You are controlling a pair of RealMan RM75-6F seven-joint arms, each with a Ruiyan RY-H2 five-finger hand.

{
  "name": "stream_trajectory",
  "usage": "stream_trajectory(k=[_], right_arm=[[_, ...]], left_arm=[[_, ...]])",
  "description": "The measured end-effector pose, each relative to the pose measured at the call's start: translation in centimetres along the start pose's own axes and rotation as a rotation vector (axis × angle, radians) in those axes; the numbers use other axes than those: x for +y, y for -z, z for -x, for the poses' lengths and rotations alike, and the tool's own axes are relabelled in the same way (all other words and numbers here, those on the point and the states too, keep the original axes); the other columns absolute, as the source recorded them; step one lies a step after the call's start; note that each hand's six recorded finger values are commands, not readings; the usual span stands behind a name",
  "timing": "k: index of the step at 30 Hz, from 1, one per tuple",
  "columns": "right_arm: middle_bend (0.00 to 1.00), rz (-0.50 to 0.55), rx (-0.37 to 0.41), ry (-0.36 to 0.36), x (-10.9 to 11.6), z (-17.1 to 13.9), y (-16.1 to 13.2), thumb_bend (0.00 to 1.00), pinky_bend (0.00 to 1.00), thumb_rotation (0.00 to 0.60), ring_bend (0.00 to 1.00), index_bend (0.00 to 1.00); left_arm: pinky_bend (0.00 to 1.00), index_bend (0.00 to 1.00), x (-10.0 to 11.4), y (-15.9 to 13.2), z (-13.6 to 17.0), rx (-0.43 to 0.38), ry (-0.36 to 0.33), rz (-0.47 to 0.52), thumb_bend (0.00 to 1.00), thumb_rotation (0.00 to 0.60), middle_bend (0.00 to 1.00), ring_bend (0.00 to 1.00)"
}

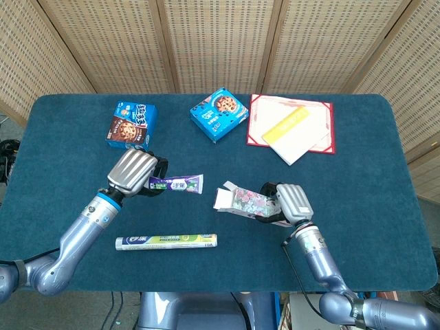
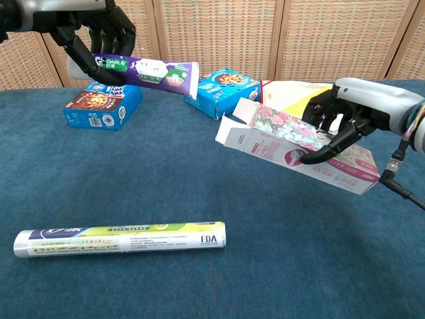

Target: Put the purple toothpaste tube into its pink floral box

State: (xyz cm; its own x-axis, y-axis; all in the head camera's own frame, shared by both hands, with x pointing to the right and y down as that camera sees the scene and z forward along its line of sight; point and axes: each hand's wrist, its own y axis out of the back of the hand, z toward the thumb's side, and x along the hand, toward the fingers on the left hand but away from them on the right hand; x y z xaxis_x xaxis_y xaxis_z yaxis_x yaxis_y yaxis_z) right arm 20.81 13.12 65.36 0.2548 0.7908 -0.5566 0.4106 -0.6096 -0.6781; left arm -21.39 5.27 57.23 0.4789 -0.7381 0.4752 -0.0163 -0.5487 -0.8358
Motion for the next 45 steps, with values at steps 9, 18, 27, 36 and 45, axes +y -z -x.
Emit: stream_trajectory(k=[9,18,27,36,45], right_arm=[[0.53,0.008,0.008,-0.006,0.1,0.0,-0.8,0.12,0.53,0.600,0.43,0.58],[0.53,0.010,0.017,-0.007,0.2,-0.1,-1.5,0.12,0.53,0.600,0.43,0.58],[0.53,0.010,0.020,-0.018,-0.1,-0.1,-1.8,0.12,0.53,0.600,0.43,0.58],[0.53,0.012,0.023,-0.025,-0.4,0.0,-2.1,0.12,0.53,0.600,0.43,0.58],[0.53,0.016,0.026,-0.027,-0.5,0.0,-2.3,0.12,0.53,0.600,0.43,0.58]], left_arm=[[0.48,0.84,-0.4,-1.7,-0.5,-0.008,0.044,0.001,0.37,0.600,0.64,0.52],[0.49,0.84,-0.9,-2.7,-0.8,0.010,0.076,-0.023,0.37,0.600,0.64,0.52],[0.49,0.84,-1.8,-3.2,-1.1,0.019,0.097,-0.019,0.37,0.600,0.64,0.52],[0.49,0.84,-2.0,-3.7,-1.1,0.018,0.111,-0.020,0.37,0.600,0.64,0.53],[0.49,0.84,-2.7,-4.2,-1.2,0.017,0.129,-0.025,0.37,0.600,0.64,0.53]])
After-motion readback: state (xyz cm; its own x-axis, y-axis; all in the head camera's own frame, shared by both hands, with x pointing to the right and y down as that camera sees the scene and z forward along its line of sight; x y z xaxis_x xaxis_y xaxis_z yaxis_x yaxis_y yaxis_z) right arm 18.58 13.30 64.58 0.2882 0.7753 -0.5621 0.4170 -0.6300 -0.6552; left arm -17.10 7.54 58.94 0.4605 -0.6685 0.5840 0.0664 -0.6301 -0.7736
